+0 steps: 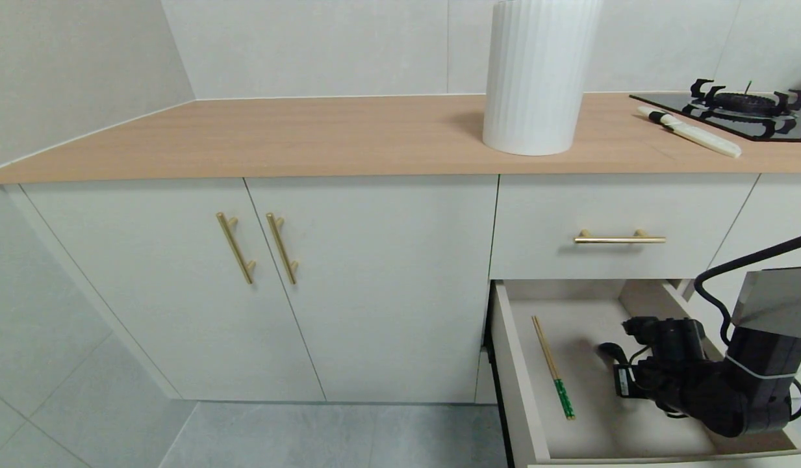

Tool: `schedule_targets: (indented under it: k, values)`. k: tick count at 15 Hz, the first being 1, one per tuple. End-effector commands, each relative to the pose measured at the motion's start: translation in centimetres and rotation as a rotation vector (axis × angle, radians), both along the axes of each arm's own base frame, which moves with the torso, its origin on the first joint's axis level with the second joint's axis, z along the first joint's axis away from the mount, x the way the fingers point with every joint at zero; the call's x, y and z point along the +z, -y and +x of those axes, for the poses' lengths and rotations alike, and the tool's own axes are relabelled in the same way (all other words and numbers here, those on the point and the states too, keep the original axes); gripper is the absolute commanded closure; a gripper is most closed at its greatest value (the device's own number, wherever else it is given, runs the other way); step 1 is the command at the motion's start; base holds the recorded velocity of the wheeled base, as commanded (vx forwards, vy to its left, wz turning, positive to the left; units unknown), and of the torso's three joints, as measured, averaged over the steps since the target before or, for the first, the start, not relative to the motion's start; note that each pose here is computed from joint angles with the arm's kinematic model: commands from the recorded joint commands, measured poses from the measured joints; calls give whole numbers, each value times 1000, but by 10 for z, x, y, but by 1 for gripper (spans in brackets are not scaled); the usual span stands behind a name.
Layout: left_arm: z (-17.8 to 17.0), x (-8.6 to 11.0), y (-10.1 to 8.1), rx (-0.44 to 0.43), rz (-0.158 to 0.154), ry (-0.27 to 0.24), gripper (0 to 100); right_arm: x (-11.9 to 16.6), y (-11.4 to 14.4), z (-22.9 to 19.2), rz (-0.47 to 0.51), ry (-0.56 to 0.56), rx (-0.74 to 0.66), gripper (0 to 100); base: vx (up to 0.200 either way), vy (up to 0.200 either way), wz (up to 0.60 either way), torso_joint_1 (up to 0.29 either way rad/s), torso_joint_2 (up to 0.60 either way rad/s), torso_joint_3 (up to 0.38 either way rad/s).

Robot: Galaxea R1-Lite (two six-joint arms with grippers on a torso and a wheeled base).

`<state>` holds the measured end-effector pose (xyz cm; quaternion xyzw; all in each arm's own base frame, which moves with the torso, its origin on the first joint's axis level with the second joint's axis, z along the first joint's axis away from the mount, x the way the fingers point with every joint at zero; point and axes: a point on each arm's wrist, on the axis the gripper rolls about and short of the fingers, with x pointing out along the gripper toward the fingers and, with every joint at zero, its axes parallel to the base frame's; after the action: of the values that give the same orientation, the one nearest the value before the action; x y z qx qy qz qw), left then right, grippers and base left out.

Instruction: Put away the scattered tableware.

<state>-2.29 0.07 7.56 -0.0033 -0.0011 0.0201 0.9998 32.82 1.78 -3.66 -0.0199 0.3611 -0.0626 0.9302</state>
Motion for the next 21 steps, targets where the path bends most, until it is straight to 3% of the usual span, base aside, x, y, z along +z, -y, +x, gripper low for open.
schedule_targets:
  k: [1, 5, 6, 10, 12, 14, 17, 19, 21]
  values:
    - [0, 0, 0, 0, -1, -1, 0, -3, 0, 0, -1, -8, -1, 100, 0, 0, 0, 0, 0, 0]
    - [0, 0, 0, 0, -1, -1, 0, -3, 0, 2, -1, 4, 0, 100, 0, 0, 0, 0, 0, 0]
    - [0, 0, 0, 0, 0, -1, 0, -2, 0, 2, -1, 9, -1, 0, 0, 0, 0, 0, 0, 0]
    - [0, 0, 0, 1, 0, -1, 0, 4, -2, 1, -2, 27, 2, 0, 0, 0, 0, 0, 0, 0]
    - [0, 0, 0, 1, 0, -1, 0, 25, -2, -4, 4, 81, 2, 0, 0, 0, 0, 0, 0, 0]
    - [0, 0, 0, 0, -1, -1, 0, 62, -3, -14, 10, 154, 11, 0, 0, 0, 0, 0, 0, 0]
    - [0, 0, 0, 0, -1, -1, 0, 109, -7, -34, 17, 171, 34, 0, 0, 0, 0, 0, 0, 0]
    - [0, 0, 0, 0, -1, -1, 0, 147, -20, -62, 50, 124, 122, 0, 0, 0, 0, 0, 0, 0]
    - [0, 0, 0, 0, 0, -1, 0, 173, -31, -75, 111, 41, 126, 0, 0, 0, 0, 0, 0, 0]
